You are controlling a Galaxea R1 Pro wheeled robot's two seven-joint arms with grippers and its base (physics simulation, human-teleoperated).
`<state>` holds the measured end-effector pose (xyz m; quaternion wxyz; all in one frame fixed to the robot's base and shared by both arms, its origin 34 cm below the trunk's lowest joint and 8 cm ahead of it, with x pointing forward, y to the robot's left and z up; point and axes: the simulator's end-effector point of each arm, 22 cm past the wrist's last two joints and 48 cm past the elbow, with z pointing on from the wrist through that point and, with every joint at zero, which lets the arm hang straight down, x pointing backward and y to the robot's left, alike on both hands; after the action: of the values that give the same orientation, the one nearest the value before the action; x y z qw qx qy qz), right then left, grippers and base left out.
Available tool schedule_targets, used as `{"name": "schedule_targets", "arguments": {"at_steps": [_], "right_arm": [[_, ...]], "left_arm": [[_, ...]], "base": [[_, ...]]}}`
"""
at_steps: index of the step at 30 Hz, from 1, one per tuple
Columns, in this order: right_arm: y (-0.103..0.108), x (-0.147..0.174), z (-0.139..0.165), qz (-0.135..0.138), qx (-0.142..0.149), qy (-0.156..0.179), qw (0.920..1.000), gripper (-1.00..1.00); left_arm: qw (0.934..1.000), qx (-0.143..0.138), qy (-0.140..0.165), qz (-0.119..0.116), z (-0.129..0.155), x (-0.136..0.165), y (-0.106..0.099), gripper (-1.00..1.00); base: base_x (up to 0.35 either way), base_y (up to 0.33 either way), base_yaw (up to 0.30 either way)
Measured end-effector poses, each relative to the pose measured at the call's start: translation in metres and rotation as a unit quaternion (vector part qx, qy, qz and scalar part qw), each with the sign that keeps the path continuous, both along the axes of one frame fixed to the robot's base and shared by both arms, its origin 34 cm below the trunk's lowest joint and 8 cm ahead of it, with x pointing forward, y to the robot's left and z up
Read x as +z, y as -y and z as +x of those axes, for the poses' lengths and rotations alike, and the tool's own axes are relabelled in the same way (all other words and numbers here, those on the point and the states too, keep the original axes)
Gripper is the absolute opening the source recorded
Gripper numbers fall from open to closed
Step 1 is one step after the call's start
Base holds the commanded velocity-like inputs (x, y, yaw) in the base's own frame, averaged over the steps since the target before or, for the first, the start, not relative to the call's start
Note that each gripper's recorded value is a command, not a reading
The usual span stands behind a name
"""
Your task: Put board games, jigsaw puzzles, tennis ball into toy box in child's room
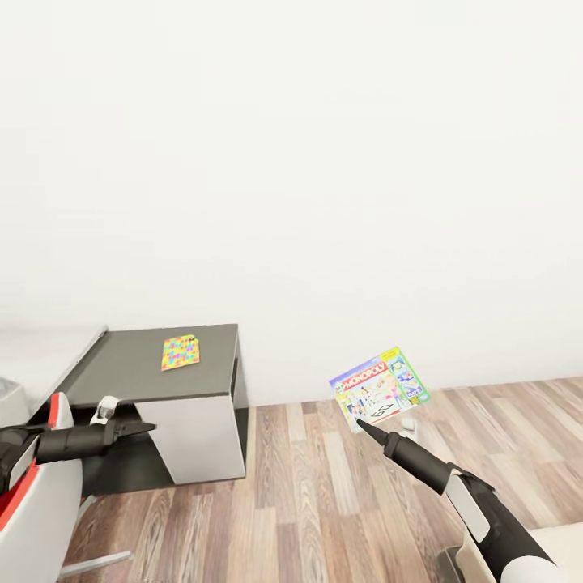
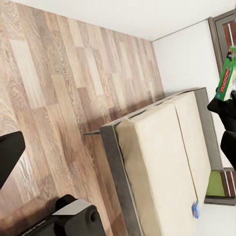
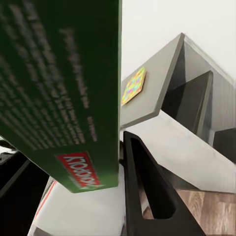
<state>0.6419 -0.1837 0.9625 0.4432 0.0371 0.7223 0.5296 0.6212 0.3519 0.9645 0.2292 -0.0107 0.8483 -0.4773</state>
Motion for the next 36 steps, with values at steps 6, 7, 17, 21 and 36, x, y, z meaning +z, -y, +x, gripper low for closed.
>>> {"name": "schedule_targets", "arguments": {"at_steps": [6,7,17,21,36], "right_arm": [[0.002,0.0,0.002,-0.007,-0.007,-0.002,0.9999,-1.0],[0.002,-0.001,0.003,-0.009,-0.008,-0.003,0.9999,-1.0],[0.005,-0.001,0.005,-0.019,-0.014,-0.008,0.9997,-1.0],[0.005,0.001,0.005,-0.018,-0.015,-0.007,0.9997,-1.0],[0.005,0.001,0.006,-0.019,-0.018,-0.008,0.9996,-1.0]], "left_arm": [[1.0,0.0,0.004,0.0,0.0,0.004,0.0,1.0],[1.0,0.0,0.004,0.0,0.0,0.004,0.0,1.0],[1.0,0.0,0.01,-0.001,0.001,0.01,0.0,1.0],[0.9999,0.0,0.011,-0.001,0.001,0.011,0.0,1.0],[0.9999,0.0,0.013,-0.001,0.001,0.013,0.0,1.0]], "base": [[0.0,0.0,0.227],[0.0,0.0,0.233],[0.0,0.0,0.236],[0.0,0.0,0.256],[0.0,0.0,0.138]]}}
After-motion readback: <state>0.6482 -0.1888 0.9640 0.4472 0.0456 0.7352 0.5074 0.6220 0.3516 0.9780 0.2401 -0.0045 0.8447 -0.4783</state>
